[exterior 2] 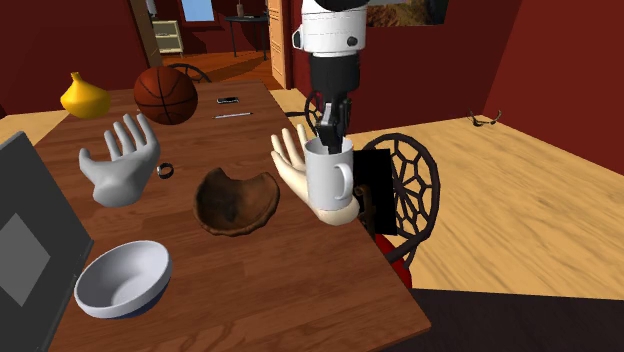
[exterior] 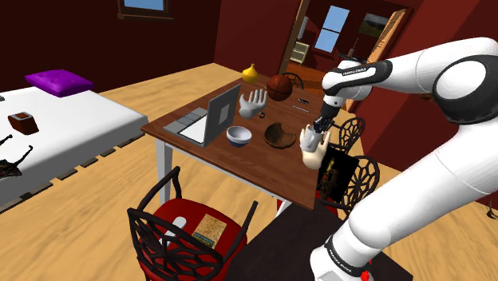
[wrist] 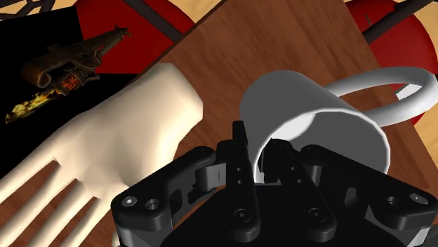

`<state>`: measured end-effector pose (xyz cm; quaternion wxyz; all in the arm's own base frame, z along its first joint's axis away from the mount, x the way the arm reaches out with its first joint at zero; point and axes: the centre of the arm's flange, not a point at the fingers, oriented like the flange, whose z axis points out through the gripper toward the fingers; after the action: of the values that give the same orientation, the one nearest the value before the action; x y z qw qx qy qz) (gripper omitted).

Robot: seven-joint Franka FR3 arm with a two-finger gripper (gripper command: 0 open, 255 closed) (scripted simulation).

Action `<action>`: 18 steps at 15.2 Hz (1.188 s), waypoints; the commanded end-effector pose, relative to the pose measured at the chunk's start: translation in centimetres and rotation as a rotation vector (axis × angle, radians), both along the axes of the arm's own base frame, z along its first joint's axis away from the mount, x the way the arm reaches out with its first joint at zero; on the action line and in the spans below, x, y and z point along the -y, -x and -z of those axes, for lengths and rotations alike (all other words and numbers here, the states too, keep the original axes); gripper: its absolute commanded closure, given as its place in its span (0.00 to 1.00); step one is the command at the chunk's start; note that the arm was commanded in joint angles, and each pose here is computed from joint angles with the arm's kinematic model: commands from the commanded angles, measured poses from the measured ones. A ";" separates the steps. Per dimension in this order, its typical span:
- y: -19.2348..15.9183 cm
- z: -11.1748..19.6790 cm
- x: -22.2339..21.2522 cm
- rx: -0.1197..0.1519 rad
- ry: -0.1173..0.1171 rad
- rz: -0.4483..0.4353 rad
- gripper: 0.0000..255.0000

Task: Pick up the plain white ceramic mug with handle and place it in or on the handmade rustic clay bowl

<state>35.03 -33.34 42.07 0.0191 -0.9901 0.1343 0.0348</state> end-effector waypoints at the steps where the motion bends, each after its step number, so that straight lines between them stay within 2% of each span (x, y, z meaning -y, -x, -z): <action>1: -2.2 -0.4 1.1 0.000 0.000 0.000 1.00; 16: -20.3 -2.4 10.5 0.000 0.000 0.000 1.00; 18: -20.3 -1.3 10.5 0.000 0.000 0.000 1.00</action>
<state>54.97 -43.50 43.90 0.0189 -0.9901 0.1345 0.0352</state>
